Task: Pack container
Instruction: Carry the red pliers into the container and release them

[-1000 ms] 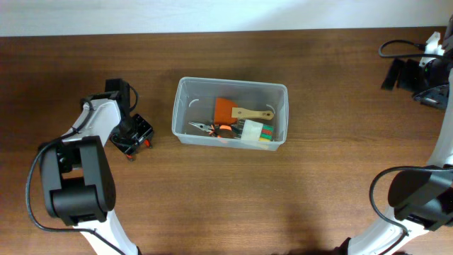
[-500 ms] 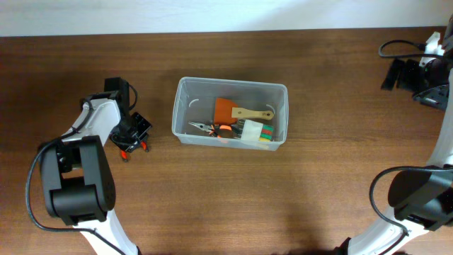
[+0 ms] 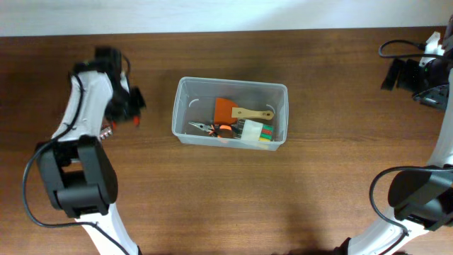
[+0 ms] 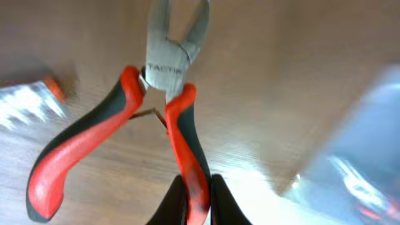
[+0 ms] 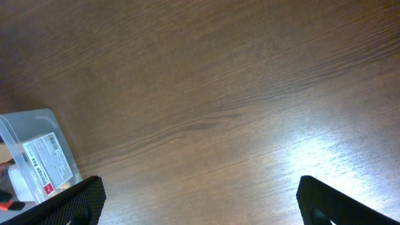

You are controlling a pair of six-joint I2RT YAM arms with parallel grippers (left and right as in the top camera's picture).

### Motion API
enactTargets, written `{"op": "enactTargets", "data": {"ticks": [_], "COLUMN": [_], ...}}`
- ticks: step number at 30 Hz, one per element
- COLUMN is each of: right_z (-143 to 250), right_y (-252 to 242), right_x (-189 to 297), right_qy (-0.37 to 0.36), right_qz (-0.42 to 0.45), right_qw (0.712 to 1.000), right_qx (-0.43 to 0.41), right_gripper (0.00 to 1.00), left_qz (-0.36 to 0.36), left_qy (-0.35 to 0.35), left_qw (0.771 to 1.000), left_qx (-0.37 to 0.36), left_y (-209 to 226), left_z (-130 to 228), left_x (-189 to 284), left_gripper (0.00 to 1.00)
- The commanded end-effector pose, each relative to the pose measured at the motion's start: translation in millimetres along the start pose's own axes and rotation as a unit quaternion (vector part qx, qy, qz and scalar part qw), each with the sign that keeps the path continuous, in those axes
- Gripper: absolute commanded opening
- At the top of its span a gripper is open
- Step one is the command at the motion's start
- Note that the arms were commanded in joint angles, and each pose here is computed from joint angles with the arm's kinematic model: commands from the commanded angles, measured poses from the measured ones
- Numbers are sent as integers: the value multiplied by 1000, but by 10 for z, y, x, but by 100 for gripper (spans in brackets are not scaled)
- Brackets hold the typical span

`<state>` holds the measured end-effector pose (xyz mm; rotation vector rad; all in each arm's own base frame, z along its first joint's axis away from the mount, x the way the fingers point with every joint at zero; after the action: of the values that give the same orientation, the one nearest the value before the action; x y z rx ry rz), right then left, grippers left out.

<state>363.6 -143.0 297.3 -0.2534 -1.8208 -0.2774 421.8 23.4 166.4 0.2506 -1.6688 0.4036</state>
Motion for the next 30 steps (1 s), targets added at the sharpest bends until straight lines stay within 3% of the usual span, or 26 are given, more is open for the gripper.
{"op": "enactTargets", "data": {"ticks": [1,4,8,12,14,17,20,25,30], "right_z": [3,3,3,3,3,3,3,3,3], "right_y": [12,12,12,12,12,12,12,12,12], "right_x": [-3,-3,-3,-3,-3,-3,-3,-3,-3], "right_qy": [0,0,0,0,0,0,0,0,0], "right_qz": [-5,-5,-5,-5,-5,-5,-5,-5,-5], "right_qw": [1000,1000,1000,1000,1000,1000,1000,1000,1000], "right_qx": [-5,-6,-6,-6,-6,-6,-6,-6,-6], "right_gripper": [98,99,99,99,99,98,98,98,99], "left_qz": [27,39,39,31,29,33,38,6,0], "left_qy": [-93,-148,-190,-149,-111,-68,-18,58,74], "left_qw": [982,959,888,780,710,650,627,624,628], "left_qx": [-159,-238,-418,-607,-695,-757,-778,-779,-774], "left_y": [-349,-623,-1092,-1505,-1665,-1836,-1950,-1917,-1893], "left_z": [-210,-211,19,462,704,917,1031,1006,927], "left_x": [727,1186,1531,1430,1279,1019,638,70,-170], "left_gripper": [2,2,2,2,2,2,2,2,2]}}
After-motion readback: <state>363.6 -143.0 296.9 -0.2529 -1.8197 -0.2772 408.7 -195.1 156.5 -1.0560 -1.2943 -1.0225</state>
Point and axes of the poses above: each gripper's point midway between its finger pads, its own x axis back along the fingers, its own y axis along the line the jaws close on, z = x × y, the point moved 7 cm from there along x, back along the fingers, and after that the axes turned 5 degrees about x, right-handed, at the moved point
